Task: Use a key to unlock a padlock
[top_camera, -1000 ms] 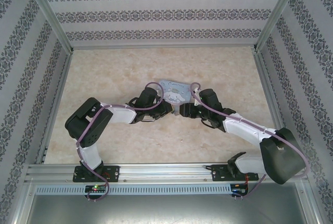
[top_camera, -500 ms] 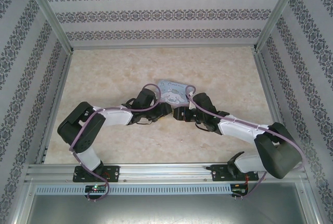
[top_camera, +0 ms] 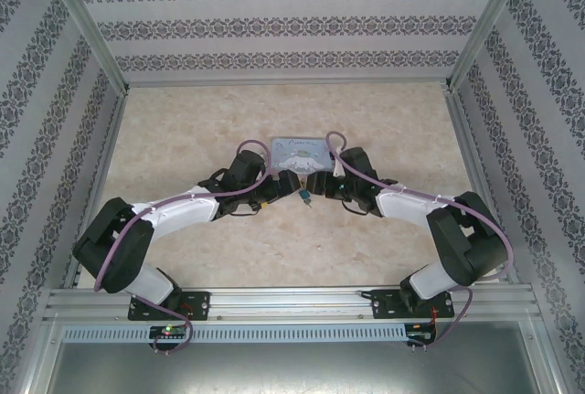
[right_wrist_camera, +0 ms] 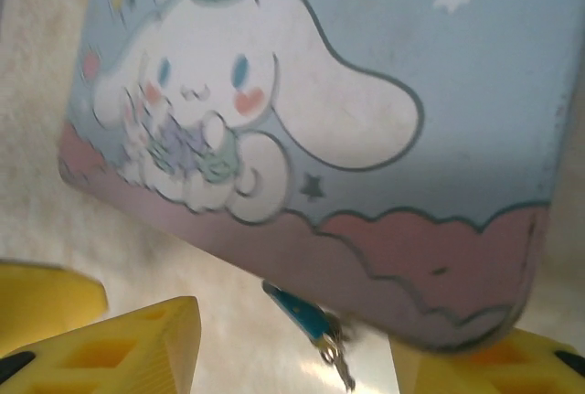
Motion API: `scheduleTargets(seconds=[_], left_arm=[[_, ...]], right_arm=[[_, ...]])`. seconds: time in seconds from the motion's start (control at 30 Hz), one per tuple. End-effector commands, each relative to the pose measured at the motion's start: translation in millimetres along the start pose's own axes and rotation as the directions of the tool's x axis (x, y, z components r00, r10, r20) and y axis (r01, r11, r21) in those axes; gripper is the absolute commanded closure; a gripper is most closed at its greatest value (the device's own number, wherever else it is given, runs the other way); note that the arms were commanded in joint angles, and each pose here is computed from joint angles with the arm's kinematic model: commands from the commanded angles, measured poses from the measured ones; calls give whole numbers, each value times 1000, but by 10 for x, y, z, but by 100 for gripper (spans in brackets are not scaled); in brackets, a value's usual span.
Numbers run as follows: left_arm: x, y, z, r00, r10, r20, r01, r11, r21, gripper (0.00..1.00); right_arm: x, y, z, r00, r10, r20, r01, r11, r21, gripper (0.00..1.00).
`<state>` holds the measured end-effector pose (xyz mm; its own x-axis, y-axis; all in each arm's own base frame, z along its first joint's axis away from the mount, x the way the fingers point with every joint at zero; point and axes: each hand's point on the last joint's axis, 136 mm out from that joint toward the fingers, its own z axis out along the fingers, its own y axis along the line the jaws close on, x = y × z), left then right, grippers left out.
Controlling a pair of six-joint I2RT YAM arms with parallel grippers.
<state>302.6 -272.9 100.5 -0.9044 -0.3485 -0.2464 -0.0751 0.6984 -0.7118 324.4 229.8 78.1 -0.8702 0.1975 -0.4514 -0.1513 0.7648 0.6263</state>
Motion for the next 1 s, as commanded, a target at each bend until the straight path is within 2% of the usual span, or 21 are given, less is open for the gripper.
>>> scheduleTargets(seconds=[0.0, 0.53, 0.97], left_arm=[[-159, -2, -54, 999, 25, 33, -23, 999, -46, 0], [-758, 99, -94, 998, 38, 52, -31, 990, -135, 0], [-840, 183, -48, 999, 13, 38, -8, 991, -133, 0]], right_arm=[[-262, 158, 15, 999, -28, 31, 29, 998, -56, 43], [136, -34, 125, 996, -75, -40, 71, 993, -93, 47], [235, 14, 423, 991, -94, -100, 82, 989, -120, 51]])
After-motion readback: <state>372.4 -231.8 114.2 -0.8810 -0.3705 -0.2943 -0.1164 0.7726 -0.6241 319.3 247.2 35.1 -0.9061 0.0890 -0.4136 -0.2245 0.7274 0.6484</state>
